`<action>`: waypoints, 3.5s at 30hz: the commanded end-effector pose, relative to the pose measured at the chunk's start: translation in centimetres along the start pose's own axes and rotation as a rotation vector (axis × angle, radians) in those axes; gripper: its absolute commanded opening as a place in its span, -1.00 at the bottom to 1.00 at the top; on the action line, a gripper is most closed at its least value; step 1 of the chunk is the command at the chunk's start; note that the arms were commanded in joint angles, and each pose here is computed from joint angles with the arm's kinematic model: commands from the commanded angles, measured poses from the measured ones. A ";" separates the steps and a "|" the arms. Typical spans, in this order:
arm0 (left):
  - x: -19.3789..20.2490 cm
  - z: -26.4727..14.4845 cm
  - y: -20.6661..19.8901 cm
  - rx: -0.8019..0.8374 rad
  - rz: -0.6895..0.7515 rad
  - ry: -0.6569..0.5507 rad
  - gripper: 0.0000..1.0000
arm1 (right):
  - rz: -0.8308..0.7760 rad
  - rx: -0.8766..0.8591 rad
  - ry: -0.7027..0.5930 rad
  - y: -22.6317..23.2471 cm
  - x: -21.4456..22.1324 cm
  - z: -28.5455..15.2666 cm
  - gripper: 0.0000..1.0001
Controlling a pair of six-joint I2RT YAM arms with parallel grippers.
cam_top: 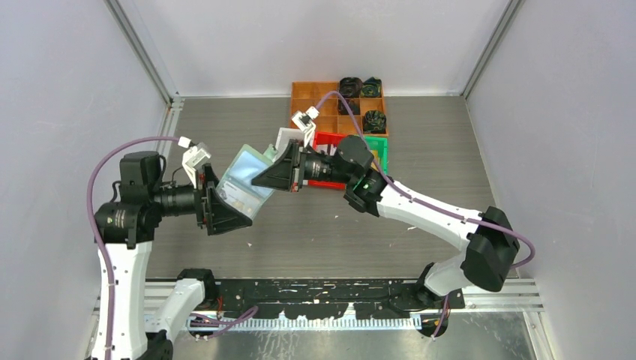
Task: Take the credit cards out of the card holder
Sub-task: Remove the credit card from the card holder.
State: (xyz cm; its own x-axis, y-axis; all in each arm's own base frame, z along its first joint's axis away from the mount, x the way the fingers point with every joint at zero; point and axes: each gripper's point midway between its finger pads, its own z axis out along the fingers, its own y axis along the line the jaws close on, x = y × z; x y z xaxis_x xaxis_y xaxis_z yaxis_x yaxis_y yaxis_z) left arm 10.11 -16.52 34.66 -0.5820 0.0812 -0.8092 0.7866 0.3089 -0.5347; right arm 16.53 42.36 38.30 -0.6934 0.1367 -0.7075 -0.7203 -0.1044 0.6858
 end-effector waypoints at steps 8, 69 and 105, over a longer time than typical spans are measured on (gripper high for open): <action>-3.4 0.1 -2.3 0.080 -0.062 -0.154 0.29 | -0.073 -0.156 -0.450 7.0 -7.5 -4.2 -0.99; -0.5 -1.4 5.2 -0.191 -0.116 0.273 -1.00 | 0.164 0.038 -0.075 1.1 -1.4 -2.7 0.23; -2.6 -1.0 0.1 -0.008 -0.146 0.169 -0.94 | 0.053 0.078 0.056 1.8 -0.3 -0.9 -0.08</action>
State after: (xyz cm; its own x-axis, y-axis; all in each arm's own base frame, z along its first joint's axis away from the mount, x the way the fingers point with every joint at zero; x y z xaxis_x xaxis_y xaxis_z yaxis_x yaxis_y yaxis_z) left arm 15.38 -15.17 35.32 -0.6317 0.2206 -0.7432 0.7559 0.3880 -0.5274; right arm 15.52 42.48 38.19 -0.7965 0.0617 -0.6015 -0.6047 -0.0762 0.7928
